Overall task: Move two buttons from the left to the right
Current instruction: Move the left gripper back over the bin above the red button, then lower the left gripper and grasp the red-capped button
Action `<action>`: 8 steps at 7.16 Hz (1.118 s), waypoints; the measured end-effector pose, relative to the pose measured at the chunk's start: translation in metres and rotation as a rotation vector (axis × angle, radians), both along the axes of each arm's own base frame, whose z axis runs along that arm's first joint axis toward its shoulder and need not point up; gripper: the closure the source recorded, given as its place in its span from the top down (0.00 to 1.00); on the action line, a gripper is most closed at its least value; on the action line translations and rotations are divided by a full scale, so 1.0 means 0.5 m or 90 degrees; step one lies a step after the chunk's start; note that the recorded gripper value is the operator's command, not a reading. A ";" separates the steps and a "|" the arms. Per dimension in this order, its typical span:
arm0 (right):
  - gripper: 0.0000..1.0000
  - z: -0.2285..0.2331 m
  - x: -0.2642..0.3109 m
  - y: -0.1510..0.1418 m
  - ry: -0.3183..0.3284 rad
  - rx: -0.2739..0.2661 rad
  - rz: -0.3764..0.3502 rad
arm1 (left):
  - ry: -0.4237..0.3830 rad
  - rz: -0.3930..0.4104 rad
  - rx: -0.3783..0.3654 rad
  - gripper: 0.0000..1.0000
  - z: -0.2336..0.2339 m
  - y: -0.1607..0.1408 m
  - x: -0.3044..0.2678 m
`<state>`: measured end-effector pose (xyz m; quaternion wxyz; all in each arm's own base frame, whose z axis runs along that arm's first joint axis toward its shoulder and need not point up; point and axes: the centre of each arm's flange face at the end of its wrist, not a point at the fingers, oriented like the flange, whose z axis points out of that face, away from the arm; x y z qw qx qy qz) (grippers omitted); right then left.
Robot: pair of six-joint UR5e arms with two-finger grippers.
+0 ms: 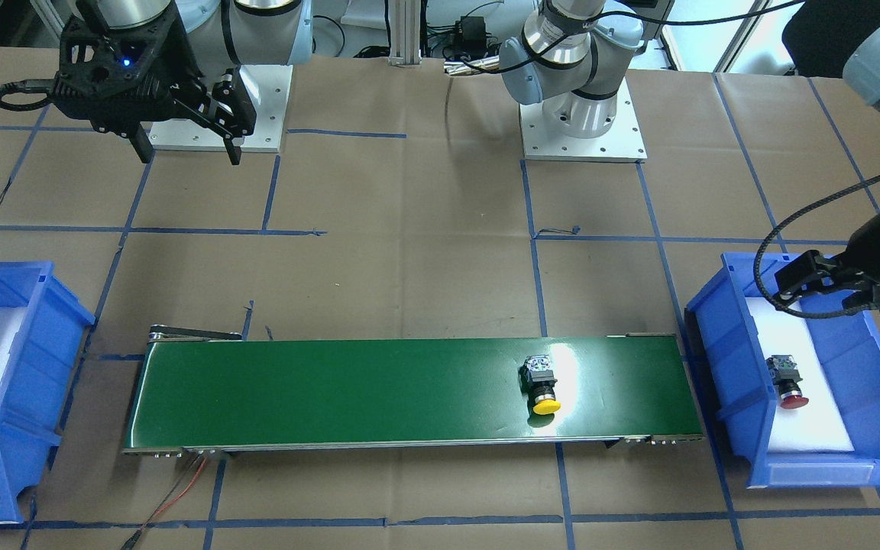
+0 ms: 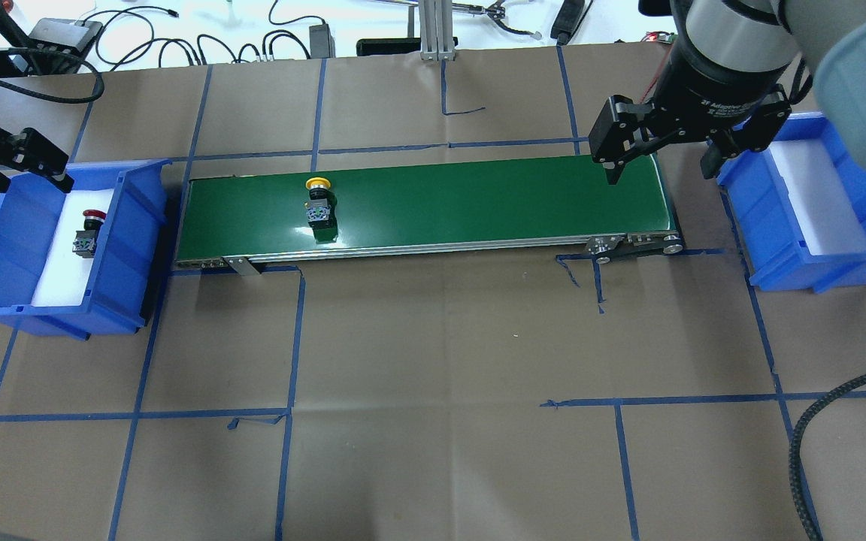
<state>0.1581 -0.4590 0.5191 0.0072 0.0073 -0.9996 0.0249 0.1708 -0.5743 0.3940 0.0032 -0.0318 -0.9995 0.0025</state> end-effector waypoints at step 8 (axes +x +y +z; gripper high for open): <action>1.00 -0.002 0.000 0.000 -0.001 0.000 0.000 | -0.014 0.019 -0.033 0.99 -0.262 -0.055 0.099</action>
